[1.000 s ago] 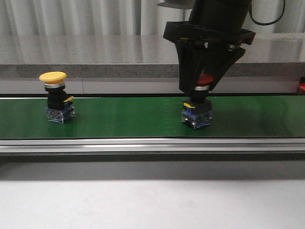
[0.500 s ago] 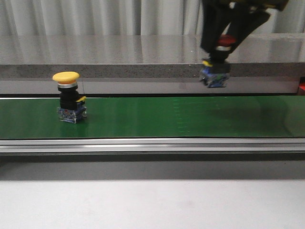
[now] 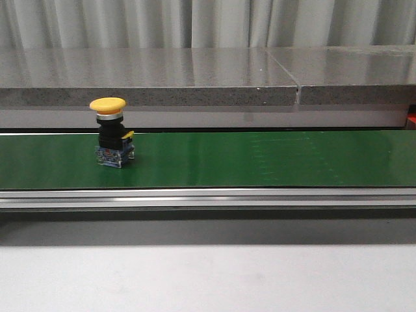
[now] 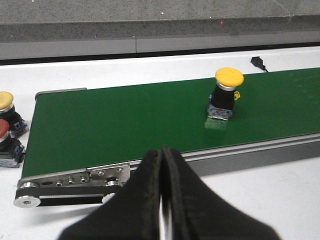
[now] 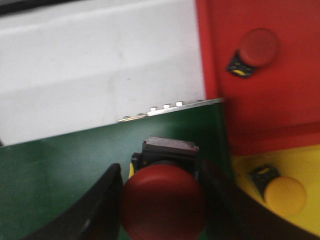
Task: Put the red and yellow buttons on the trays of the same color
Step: 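Carry the red button into the red tray and open the right gripper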
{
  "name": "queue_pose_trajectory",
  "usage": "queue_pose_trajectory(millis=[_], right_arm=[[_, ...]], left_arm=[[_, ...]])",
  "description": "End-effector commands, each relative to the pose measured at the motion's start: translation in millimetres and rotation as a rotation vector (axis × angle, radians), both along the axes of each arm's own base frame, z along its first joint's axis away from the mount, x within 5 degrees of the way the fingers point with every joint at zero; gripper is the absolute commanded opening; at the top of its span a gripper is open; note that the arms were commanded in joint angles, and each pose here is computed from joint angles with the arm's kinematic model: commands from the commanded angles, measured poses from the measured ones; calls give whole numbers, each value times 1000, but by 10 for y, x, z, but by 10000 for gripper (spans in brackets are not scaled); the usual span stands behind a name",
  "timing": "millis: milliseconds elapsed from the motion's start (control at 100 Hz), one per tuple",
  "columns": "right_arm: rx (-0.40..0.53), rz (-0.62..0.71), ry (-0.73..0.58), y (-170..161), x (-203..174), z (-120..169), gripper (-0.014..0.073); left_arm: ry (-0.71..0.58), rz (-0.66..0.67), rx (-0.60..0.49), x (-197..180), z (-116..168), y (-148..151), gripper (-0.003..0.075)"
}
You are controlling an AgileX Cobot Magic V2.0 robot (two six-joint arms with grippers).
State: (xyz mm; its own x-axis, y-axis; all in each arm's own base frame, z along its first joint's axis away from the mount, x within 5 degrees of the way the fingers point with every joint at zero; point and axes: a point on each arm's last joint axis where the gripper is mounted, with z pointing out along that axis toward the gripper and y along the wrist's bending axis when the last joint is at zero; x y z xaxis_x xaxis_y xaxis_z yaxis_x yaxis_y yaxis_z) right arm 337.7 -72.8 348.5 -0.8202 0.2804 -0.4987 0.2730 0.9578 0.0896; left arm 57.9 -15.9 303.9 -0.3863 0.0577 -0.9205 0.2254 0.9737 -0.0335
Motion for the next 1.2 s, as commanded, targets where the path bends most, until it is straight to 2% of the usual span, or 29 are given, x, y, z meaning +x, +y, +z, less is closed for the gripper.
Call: queue_pose_trajectory(millis=[0, 170, 320, 600, 830, 1190], right_arm=[[-21, -85, -101, -231, -58, 188, 179], [-13, -183, -52, -604, -43, -5, 179], [-6, -224, -39, -778, 54, -194, 179], [1, -252, -54, -891, 271, -484, 179], [20, -256, -2, -942, 382, -754, 179], [29, -260, 8, -979, 471, -937, 181]], left_arm=[[-83, 1, -36, 23, 136, -8, -21], [-83, 1, -36, 23, 136, -8, -21], [-83, 1, -36, 23, 136, -8, -21], [-83, 1, -36, 23, 136, -8, -21], [-83, 1, -36, 23, 136, -8, -21], [-83, 1, -36, 23, 136, -8, -21]])
